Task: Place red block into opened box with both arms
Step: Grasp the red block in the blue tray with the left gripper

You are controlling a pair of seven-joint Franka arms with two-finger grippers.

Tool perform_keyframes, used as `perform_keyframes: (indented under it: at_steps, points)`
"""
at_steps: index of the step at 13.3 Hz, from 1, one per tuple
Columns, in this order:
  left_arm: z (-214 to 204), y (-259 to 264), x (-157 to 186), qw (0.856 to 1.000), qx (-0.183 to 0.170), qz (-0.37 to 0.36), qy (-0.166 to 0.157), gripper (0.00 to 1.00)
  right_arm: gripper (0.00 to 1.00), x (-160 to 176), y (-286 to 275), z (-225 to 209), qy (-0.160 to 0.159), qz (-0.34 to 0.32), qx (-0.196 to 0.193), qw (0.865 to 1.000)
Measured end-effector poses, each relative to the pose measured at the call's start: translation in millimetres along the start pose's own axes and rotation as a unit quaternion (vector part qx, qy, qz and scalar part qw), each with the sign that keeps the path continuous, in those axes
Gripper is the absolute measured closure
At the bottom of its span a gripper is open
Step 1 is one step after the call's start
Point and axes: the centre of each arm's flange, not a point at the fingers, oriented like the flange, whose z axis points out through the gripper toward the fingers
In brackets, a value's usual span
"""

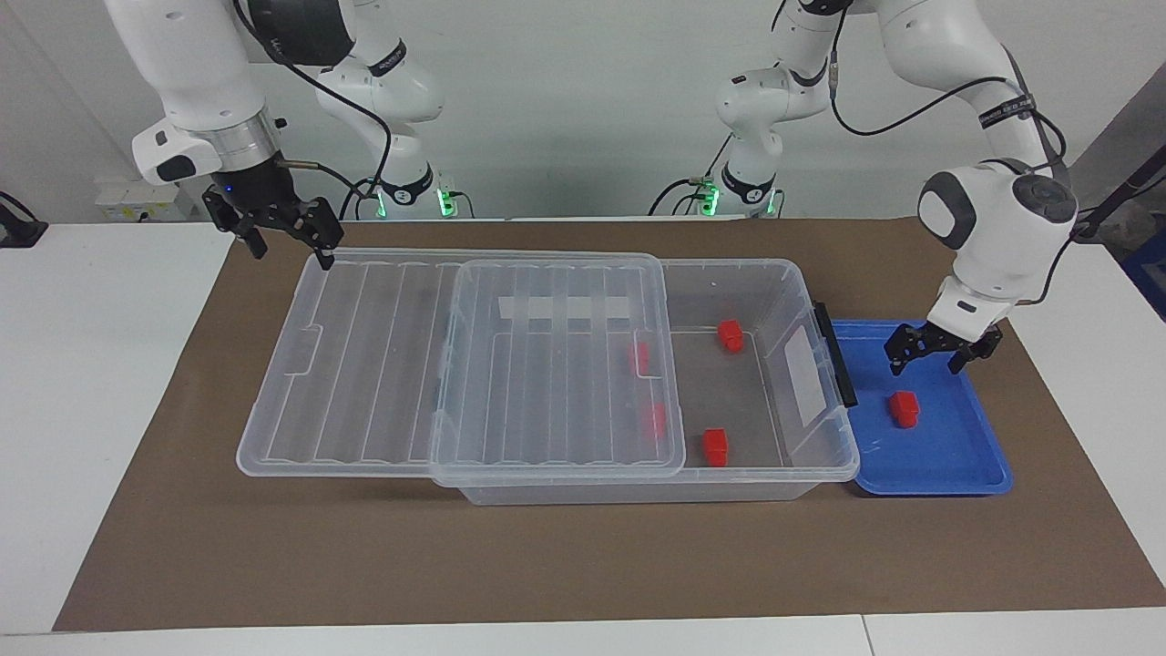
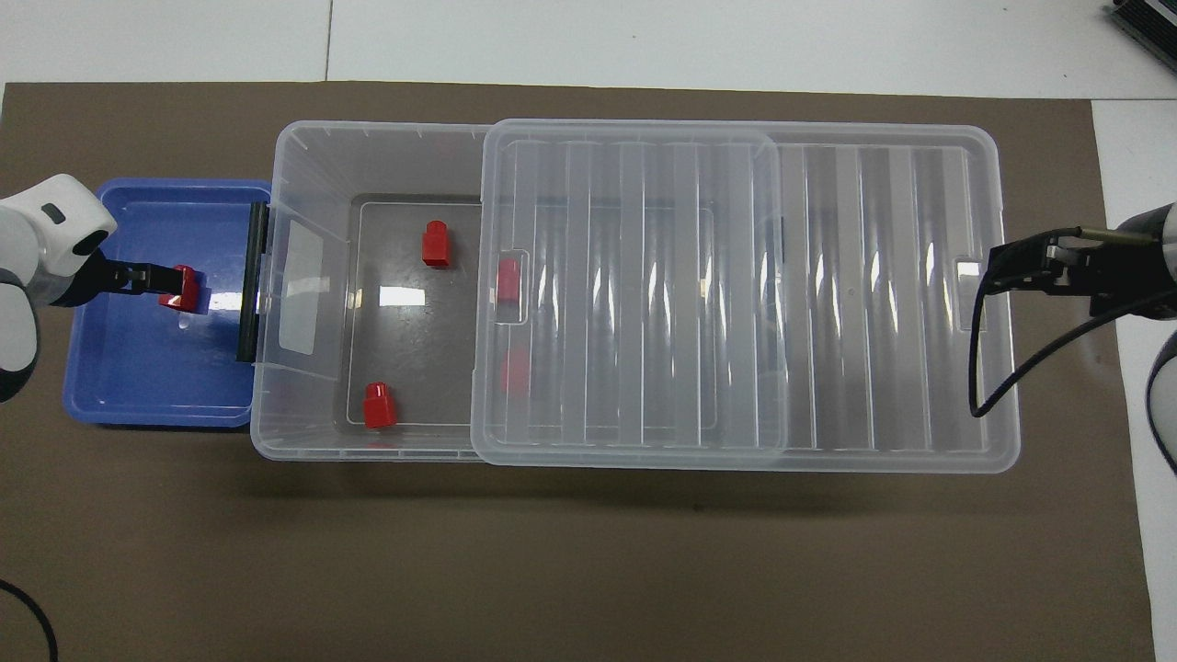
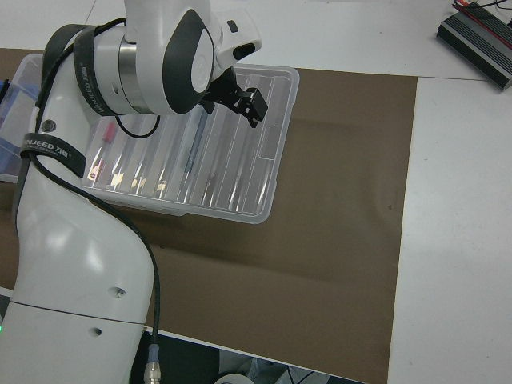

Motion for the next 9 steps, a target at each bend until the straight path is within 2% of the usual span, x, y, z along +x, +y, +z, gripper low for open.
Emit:
perform_keyframes:
  at_steps: [5, 6, 9]
  points:
    - [61.0, 3.8, -5.2, 1.000, -0.001, 0.002, 0.018, 0.03, 0.00, 3.9, 0.1, 3.2, -0.011, 0.000, -0.003, 1.000]
    - [69.2, 4.2, -5.0, 1.000, -0.002, 0.004, 0.018, 0.07, 0.00, 3.7, 0.2, 3.6, -0.012, 0.000, -0.003, 1.000]
    - [73.4, 3.8, -4.8, 1.000, -0.002, 0.015, 0.019, 0.07, 0.00, 3.3, 0.2, 4.9, -0.014, 0.000, -0.004, 1.000]
